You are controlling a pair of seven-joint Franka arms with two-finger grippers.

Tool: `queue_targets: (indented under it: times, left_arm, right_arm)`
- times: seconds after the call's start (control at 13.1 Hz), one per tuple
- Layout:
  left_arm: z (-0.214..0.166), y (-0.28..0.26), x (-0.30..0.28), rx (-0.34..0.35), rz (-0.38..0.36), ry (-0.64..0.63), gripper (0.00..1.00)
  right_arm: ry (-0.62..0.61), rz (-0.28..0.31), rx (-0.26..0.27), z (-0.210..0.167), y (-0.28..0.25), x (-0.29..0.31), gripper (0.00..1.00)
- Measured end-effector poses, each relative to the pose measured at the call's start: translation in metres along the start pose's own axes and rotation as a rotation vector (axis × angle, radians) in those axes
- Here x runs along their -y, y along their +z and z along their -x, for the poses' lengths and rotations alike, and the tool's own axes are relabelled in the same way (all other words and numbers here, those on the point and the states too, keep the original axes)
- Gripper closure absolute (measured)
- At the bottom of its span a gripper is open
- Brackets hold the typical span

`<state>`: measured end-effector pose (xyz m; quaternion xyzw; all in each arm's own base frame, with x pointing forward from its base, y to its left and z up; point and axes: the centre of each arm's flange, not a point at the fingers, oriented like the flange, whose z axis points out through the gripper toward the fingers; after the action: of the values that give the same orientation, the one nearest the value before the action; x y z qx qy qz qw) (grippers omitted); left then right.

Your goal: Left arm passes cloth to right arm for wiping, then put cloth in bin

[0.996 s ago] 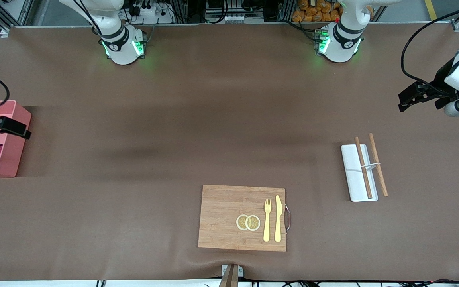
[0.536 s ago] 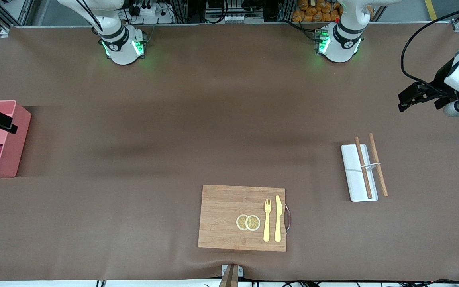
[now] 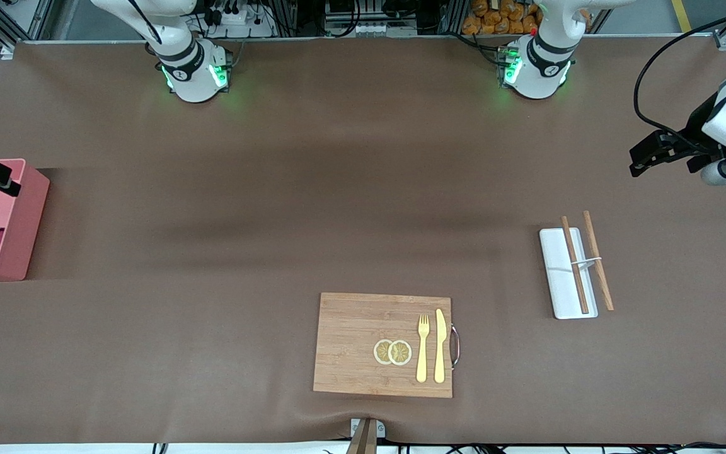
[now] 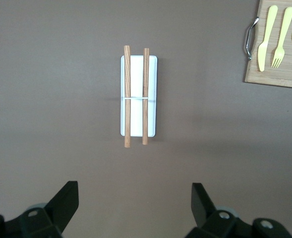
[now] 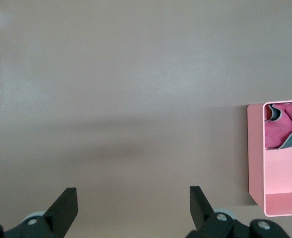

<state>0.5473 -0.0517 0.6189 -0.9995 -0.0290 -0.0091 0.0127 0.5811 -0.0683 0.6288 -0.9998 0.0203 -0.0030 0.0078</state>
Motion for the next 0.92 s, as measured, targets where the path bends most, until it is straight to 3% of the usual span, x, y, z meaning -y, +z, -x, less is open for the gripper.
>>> queue_targets:
  times: [0.31,0.92]
  left_arm:
    - [0.003,-0.006,-0.002,-0.010,0.001,0.004,0.00]
    - [0.022,-0.032,0.003,-0.041,0.002,-0.002,0.00]
  right_arm:
    - [0.010,0.000,0.010,-0.001,0.012,-0.006,0.00]
    - [-0.022,-0.006,-0.025,0.025,0.011,0.027,0.00]
